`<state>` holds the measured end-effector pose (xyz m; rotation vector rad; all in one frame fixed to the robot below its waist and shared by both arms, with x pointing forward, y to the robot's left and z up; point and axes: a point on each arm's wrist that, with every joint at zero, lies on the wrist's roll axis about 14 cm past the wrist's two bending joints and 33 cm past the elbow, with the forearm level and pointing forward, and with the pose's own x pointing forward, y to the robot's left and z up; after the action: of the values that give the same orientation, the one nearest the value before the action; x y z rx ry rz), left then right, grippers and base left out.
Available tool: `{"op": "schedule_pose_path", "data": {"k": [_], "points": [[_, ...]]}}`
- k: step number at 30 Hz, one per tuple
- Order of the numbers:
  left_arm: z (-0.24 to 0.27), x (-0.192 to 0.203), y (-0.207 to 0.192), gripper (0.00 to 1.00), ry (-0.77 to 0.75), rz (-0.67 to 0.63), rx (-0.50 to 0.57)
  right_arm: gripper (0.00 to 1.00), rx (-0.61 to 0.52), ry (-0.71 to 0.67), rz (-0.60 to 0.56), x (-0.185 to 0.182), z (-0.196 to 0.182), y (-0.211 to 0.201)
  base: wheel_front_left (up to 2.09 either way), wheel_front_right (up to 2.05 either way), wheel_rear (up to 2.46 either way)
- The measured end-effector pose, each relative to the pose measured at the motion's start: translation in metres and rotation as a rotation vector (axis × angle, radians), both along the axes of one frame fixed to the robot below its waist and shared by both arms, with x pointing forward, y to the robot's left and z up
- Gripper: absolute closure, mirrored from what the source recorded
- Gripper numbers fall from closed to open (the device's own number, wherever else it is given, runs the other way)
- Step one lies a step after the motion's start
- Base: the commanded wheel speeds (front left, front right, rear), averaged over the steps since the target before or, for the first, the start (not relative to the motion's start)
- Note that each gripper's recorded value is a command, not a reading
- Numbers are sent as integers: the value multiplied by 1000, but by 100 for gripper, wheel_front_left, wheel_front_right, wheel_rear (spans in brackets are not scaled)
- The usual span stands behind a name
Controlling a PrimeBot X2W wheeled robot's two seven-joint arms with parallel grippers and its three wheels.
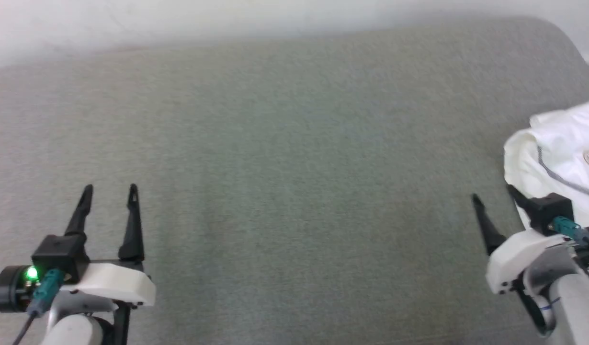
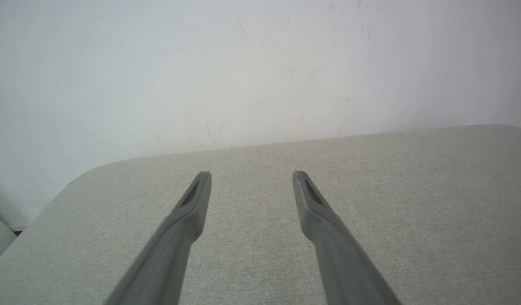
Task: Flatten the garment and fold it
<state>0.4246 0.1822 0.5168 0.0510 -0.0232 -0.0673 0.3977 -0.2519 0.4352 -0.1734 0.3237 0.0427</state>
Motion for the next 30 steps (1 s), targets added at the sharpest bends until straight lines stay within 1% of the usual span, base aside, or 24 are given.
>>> {"op": "schedule_pose_path", "data": {"k": [3, 6, 9, 12, 16, 20, 24, 30], "points": [[16, -9, 20, 0, -50, 35, 12, 0, 103, -89, 44, 9, 26, 37, 0, 0, 0], [30, -17, 42, 0, -95, 74, 36, 0, 171, -152, 75, 14, 49, 62, 0, 0, 0], [41, -26, 60, 0, -127, 101, 43, 0, 208, -216, 95, 14, 72, 75, 0, 0, 0], [46, -34, 67, 0, -137, 89, 31, 0, 230, -269, 112, 9, 89, 85, 0, 0, 0], [38, -43, 79, 0, -106, 81, 5, 0, 247, -300, 118, -3, 100, 90, 0, 0, 0], [29, -49, 86, 0, -78, 82, 1, 0, 259, -284, 102, -19, 95, 90, 0, 0, 0], [8, -59, 86, 0, -23, 98, -23, 0, 269, -268, 69, -31, 90, 85, 0, 0, 0], [-5, -66, 80, 0, 6, 94, -17, 0, 268, -310, 17, -36, 98, 70, 0, 0, 0]]}}
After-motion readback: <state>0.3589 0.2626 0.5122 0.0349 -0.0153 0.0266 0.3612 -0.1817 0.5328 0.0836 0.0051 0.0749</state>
